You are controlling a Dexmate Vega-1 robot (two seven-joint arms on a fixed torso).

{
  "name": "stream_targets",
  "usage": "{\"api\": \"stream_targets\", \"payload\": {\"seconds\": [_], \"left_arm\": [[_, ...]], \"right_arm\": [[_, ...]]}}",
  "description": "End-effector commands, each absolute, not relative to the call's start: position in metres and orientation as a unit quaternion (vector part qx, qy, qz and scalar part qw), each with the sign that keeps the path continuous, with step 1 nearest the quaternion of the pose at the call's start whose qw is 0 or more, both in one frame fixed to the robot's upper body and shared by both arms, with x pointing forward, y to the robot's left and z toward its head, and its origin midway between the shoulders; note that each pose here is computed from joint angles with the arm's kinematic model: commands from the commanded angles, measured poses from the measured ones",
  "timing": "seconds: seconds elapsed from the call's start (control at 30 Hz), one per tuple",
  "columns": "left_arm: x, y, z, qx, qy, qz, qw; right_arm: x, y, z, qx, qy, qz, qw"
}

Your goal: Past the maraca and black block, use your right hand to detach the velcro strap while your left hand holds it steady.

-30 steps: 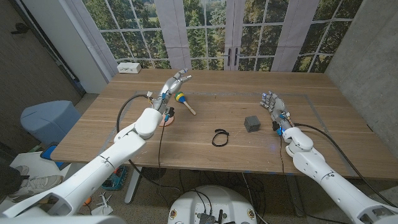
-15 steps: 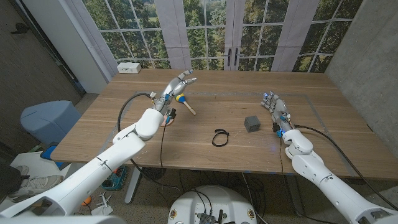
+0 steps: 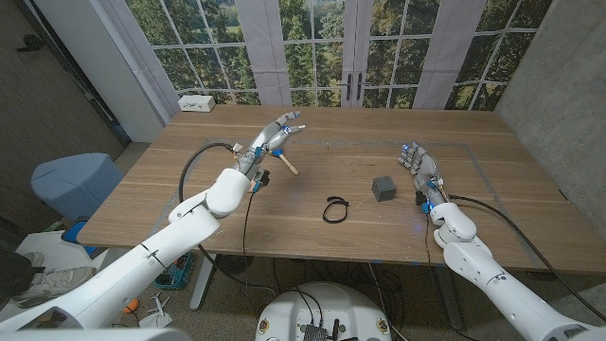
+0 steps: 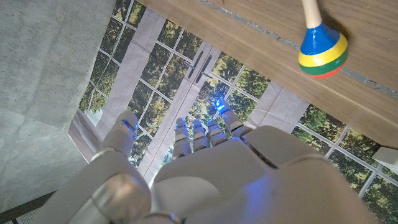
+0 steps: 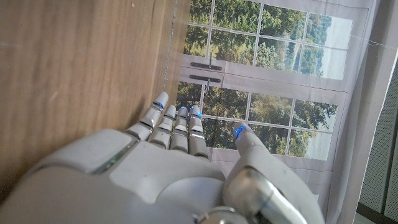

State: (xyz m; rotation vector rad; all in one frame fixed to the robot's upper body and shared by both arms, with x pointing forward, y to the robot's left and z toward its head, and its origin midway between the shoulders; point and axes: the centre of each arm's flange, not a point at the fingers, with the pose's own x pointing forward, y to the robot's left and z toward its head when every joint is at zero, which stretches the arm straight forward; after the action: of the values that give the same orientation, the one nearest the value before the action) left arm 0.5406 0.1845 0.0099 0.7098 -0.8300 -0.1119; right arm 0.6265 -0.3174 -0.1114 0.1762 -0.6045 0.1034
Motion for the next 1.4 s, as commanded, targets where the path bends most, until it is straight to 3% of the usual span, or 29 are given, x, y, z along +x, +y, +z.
{"api": "stream_targets", "payload": {"seconds": [0.03,1.4], "left_arm": [[0.527,0.173,0.007,0.382,-0.391,-0.053,0.836],[0.478,0.112,-0.009,0.552,-0.351,0.009,0.756]], "right_arm": [[0.620,-0.319,-0.124,0.098,-0.304,0.048,0.947],[0.578,-0.345,-0.161,0.118,-0.332,0.030,0.935]]}}
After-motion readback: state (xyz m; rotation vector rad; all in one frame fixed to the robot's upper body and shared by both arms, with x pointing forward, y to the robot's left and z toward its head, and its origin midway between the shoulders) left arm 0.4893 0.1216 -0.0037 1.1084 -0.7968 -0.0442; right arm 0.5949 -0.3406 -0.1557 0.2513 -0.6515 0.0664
